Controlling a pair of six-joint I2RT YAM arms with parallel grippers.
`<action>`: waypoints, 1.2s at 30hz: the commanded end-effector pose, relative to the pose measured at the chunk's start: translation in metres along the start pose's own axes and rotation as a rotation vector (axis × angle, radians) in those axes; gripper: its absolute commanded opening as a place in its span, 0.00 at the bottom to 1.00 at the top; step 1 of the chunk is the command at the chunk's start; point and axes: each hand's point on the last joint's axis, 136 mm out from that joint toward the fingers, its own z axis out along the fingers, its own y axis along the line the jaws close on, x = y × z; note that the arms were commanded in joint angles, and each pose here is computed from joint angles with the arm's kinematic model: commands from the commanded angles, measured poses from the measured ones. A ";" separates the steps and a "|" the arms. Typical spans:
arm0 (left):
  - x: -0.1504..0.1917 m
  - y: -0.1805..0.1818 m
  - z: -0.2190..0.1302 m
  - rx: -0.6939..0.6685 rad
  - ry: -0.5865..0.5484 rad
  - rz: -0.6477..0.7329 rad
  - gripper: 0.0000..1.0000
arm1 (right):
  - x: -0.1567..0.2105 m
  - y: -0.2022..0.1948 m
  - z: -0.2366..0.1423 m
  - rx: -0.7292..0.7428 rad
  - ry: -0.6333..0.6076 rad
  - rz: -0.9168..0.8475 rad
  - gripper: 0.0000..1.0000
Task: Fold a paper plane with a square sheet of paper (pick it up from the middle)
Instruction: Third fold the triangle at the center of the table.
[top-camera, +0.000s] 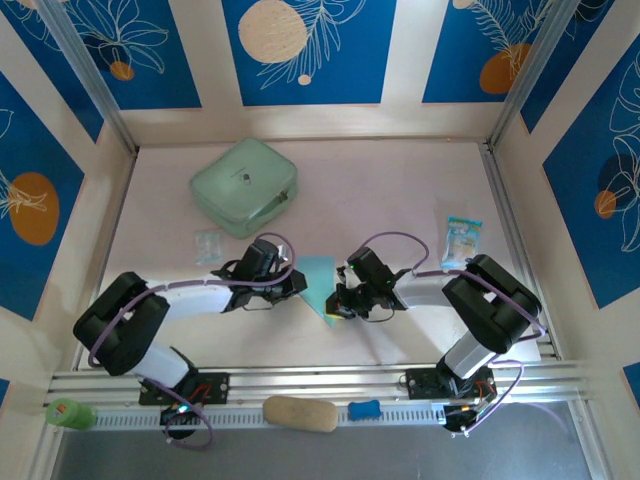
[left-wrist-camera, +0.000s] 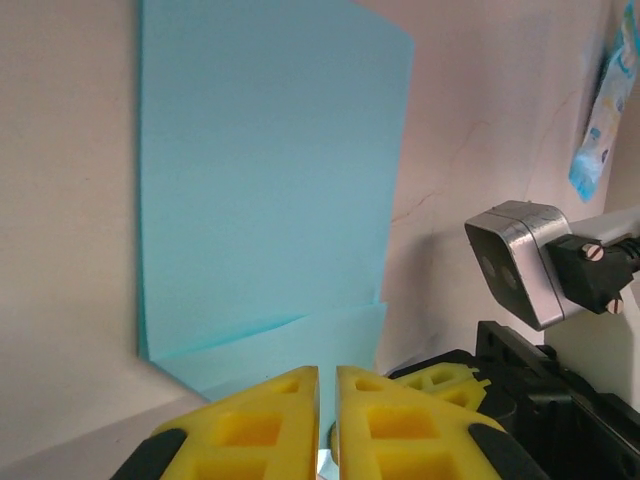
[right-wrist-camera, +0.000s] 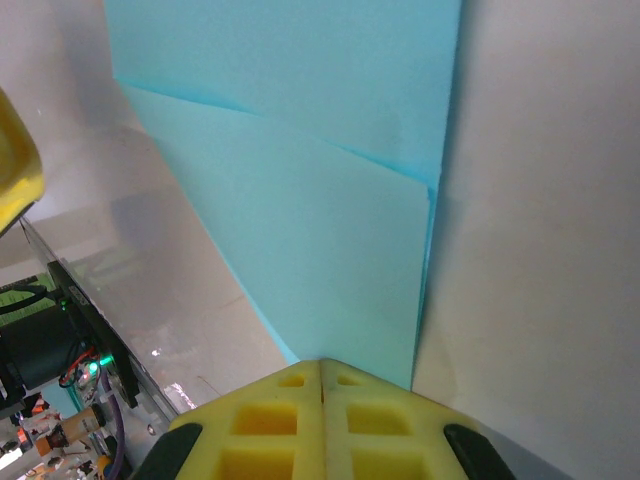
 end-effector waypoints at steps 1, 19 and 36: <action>-0.002 -0.006 0.010 0.033 0.018 0.023 0.12 | 0.015 -0.037 0.000 0.139 0.031 0.059 0.00; -0.017 0.055 0.006 -0.122 -0.017 -0.062 0.10 | 0.016 -0.026 -0.008 0.069 0.025 -0.031 0.00; 0.002 -0.017 0.020 0.046 0.071 0.072 0.11 | 0.008 -0.019 -0.019 0.016 0.014 -0.080 0.02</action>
